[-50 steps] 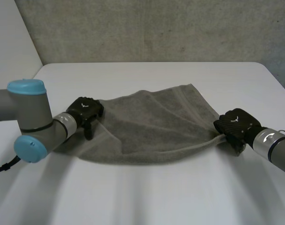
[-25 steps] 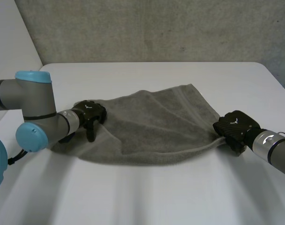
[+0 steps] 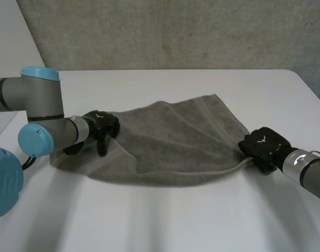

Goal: Fold the towel.

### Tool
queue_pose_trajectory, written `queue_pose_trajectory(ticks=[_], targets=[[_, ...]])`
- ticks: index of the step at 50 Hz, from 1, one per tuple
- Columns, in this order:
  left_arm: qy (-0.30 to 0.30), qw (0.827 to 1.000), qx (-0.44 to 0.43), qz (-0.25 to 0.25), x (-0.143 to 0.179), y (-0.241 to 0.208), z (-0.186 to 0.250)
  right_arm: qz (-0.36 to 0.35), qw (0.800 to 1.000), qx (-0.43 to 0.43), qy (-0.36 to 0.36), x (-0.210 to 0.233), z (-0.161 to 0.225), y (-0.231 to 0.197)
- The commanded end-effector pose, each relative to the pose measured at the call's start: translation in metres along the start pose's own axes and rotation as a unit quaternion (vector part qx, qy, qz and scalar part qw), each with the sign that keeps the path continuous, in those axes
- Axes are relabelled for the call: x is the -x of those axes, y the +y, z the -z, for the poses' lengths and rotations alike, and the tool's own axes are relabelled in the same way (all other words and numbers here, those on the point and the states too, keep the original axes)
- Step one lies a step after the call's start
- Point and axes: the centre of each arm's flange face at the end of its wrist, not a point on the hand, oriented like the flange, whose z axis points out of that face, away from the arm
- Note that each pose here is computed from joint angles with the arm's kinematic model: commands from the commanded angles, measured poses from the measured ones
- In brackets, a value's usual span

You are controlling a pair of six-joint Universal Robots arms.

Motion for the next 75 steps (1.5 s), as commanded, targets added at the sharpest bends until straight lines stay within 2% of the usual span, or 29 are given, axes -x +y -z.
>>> queue_pose_trajectory(ticks=[1, 29, 41, 66, 72, 75], targets=[[0.002, 1.0, 0.004, 0.001, 0.001, 0.001, -0.004, 0.003, 1.0, 0.001, -0.002, 0.002, 0.0, 0.001], [0.013, 1.0, 0.023, 0.003, -0.005, 0.001, 0.006, 0.002, 1.0, 0.003, -0.004, 0.002, -0.001, 0.002], [0.022, 1.0, 0.022, 0.001, -0.017, -0.01, 0.04, 0.003, 1.0, 0.001, -0.006, 0.004, 0.0, 0.0], [0.028, 0.999, 0.04, 0.005, -0.03, 0.014, 0.056, 0.003, 1.0, -0.001, -0.011, 0.008, 0.003, -0.001], [0.008, 0.999, 0.031, 0.005, -0.021, 0.009, 0.059, 0.006, 1.0, -0.007, -0.011, 0.006, 0.003, -0.004], [-0.012, 1.0, -0.004, -0.005, -0.014, -0.007, 0.066, 0.012, 1.0, -0.015, -0.001, -0.001, 0.003, -0.009]])
